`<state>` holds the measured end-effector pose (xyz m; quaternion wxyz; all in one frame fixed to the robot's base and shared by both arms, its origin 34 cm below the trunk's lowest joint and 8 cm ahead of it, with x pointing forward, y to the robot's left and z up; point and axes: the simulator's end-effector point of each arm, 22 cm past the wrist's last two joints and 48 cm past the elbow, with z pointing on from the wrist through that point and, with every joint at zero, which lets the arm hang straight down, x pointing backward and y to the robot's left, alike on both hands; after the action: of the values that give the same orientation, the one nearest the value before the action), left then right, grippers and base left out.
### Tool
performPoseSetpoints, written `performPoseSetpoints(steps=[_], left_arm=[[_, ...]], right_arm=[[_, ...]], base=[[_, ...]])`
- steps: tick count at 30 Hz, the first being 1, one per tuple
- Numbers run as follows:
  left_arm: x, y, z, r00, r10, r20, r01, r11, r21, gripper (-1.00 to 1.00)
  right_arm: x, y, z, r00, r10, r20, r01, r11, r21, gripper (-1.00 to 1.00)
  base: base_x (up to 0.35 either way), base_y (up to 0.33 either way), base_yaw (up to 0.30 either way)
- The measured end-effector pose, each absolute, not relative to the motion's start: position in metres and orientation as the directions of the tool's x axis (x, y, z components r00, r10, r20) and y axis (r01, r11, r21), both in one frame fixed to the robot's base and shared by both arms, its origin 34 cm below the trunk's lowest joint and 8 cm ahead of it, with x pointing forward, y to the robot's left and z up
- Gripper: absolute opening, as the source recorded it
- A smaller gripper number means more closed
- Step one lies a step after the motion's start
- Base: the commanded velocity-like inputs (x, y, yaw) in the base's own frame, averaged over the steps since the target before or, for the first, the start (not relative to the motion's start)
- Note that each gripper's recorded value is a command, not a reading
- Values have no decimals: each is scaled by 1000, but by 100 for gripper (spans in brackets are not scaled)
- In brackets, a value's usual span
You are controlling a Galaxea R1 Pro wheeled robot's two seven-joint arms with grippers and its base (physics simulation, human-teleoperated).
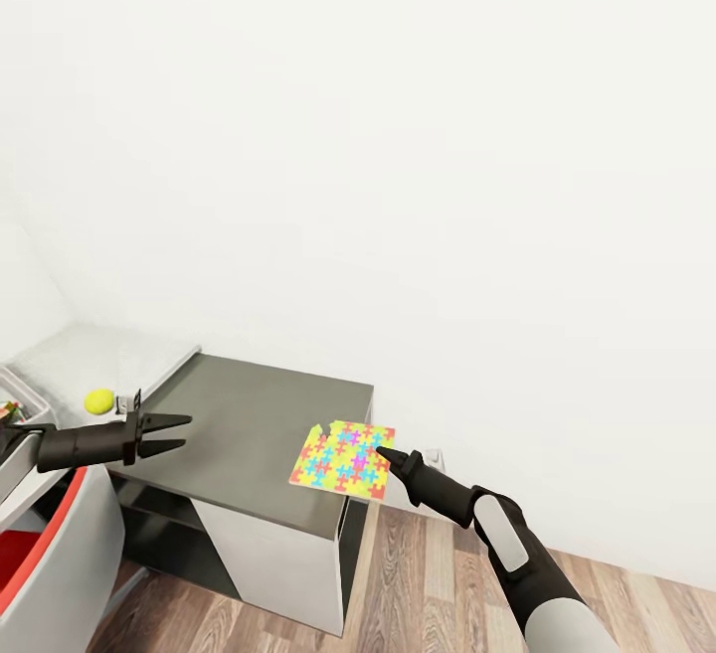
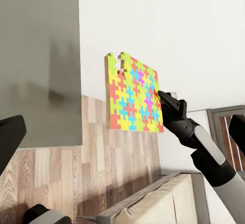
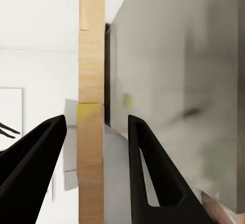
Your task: Put all the toys in the child's room - the three board games (two on the bed and one on the table), the two jigsaw puzzles on the table, and the tennis ball on the table - inside the toy box on the table in the child's room.
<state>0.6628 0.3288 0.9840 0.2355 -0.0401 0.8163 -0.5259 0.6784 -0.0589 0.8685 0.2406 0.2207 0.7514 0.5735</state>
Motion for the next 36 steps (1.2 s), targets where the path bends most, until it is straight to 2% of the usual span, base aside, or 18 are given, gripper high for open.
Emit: performPoseSetpoints(steps=[36], left_arm=[[653, 328, 1029, -883, -311, -352, 191, 447, -874, 100]], right_arm=[[670, -59, 916, -785, 608, -121, 40, 245, 969, -100]], base=[[0, 0, 0]])
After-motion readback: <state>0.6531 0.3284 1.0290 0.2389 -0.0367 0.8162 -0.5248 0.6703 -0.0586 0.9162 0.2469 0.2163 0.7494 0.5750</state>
